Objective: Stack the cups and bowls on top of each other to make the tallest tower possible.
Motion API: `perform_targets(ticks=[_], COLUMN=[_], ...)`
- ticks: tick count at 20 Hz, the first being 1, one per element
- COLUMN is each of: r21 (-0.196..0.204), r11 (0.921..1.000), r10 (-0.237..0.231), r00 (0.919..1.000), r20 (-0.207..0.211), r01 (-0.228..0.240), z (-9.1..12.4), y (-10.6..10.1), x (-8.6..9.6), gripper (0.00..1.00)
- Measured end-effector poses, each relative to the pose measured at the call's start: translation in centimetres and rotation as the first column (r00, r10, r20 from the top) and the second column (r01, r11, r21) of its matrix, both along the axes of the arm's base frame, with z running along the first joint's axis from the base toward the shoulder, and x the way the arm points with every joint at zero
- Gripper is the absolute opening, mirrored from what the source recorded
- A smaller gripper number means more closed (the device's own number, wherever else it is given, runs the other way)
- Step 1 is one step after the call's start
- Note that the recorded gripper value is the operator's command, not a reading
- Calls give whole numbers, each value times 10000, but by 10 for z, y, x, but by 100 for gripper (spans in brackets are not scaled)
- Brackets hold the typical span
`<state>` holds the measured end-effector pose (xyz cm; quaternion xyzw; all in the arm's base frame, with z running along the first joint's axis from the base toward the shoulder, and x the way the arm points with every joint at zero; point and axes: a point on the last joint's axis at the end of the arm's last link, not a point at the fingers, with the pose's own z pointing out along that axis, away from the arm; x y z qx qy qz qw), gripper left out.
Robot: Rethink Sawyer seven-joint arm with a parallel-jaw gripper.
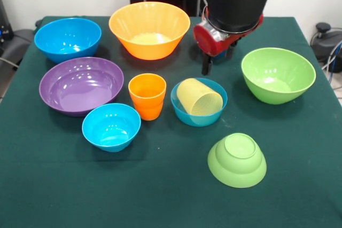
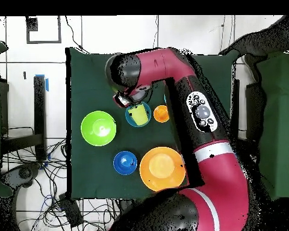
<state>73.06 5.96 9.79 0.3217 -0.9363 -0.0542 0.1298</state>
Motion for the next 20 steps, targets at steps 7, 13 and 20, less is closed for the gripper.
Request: perform_targets(ticks=[7, 13, 20], r21=[-6, 95, 191], r11=[10000, 9996, 9991], r10=[74, 246, 374], r00=[9996, 9981, 9985], r20=[270, 561, 399], r01=[-74, -252, -381], z=[-19, -37, -49], y=[-8, -4, 2], x=[-7, -14, -24], gripper=[100, 100, 100])
